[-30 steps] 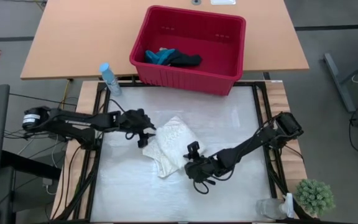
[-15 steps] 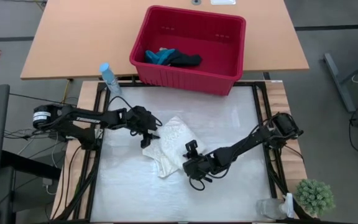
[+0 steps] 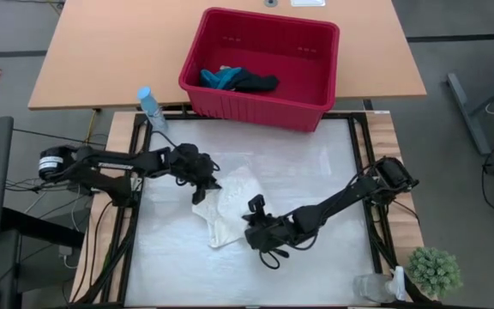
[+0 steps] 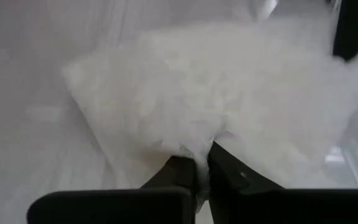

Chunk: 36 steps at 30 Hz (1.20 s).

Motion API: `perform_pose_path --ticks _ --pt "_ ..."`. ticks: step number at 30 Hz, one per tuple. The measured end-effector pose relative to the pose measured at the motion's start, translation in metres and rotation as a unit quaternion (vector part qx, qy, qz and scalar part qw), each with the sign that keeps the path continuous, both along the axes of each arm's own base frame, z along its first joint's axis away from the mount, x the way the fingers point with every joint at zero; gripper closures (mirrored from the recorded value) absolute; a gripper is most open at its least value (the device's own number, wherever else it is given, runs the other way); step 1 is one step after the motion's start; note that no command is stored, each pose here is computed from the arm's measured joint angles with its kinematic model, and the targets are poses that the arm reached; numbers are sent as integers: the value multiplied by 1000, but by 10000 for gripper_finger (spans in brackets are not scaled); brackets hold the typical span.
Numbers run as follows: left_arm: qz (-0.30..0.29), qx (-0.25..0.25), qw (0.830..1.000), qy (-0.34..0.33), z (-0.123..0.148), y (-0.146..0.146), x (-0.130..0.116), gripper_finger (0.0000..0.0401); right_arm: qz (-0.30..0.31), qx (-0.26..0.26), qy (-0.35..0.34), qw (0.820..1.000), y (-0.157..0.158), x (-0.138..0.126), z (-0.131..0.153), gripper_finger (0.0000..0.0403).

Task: Fold Laundry from Bin
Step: Fold the white shirt

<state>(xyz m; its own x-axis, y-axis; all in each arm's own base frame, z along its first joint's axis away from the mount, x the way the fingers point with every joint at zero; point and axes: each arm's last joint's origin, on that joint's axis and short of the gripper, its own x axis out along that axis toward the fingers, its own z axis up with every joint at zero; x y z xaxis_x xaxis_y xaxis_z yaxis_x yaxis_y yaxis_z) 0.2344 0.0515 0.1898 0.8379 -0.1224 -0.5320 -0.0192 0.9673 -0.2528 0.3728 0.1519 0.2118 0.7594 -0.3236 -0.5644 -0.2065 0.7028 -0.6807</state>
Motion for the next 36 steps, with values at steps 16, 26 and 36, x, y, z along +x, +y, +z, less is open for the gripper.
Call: perform_pose_path --ticks 16,26,36 --pt "54 57 997 -1 30 -30 -42 400 120 152 -69 979 -11 26 22 377" --pt "64 46 997 -1 9 -41 -44 401 181 213 -70 958 -13 58 -11 372" --pt "105 62 992 24 4 -40 -45 401 188 199 -77 959 -13 92 -21 366"
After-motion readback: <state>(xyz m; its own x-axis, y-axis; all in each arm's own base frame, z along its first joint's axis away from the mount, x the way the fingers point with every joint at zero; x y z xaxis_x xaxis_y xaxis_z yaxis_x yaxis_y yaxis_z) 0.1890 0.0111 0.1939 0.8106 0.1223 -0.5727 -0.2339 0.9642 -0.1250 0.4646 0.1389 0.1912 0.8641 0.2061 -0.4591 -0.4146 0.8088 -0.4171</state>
